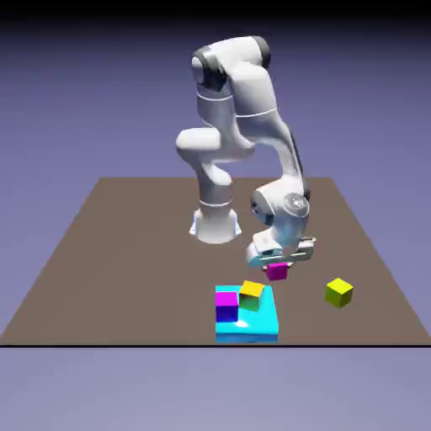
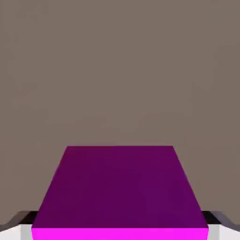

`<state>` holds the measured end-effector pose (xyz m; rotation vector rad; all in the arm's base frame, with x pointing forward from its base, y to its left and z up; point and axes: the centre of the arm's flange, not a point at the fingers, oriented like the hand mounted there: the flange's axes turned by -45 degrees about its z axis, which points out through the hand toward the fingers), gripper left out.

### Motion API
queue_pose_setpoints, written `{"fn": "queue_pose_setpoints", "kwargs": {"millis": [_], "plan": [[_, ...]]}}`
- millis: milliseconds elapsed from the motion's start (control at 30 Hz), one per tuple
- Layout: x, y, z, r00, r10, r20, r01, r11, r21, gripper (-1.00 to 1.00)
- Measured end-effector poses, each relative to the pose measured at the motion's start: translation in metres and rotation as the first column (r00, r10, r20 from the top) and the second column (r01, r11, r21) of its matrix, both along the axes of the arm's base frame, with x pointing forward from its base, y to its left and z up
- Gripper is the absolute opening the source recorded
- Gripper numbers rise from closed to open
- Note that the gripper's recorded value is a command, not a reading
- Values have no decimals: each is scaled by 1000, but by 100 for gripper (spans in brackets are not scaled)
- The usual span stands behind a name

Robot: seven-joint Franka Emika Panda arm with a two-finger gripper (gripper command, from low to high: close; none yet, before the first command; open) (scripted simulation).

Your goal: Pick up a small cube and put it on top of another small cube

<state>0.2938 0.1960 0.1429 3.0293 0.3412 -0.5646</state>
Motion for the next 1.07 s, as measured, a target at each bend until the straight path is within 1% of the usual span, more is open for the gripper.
{"fn": "queue_pose_setpoints", "kwargs": {"millis": [133, 200, 500, 767, 833, 933, 967, 1033, 1067], "plan": [[9, 2, 41, 1000, 1, -2, -1, 1000, 1, -100], [10, 2, 45, 1000, 0, -3, 0, 1000, 1, -100], [76, 88, 71, 993, -120, -7, 120, 993, 3, -100], [136, 147, 99, 963, -270, -4, 270, 963, 2, -100], [137, 148, 99, 962, -274, -4, 274, 962, 1, -100], [122, 149, 42, 962, -274, -3, 274, 962, 1, -100], [119, 149, 33, 962, -273, -3, 273, 962, 1, 100], [119, 149, 33, 962, -273, -2, 273, 962, 0, 100], [125, 148, 52, 962, -274, -2, 274, 962, 0, 100]]}}
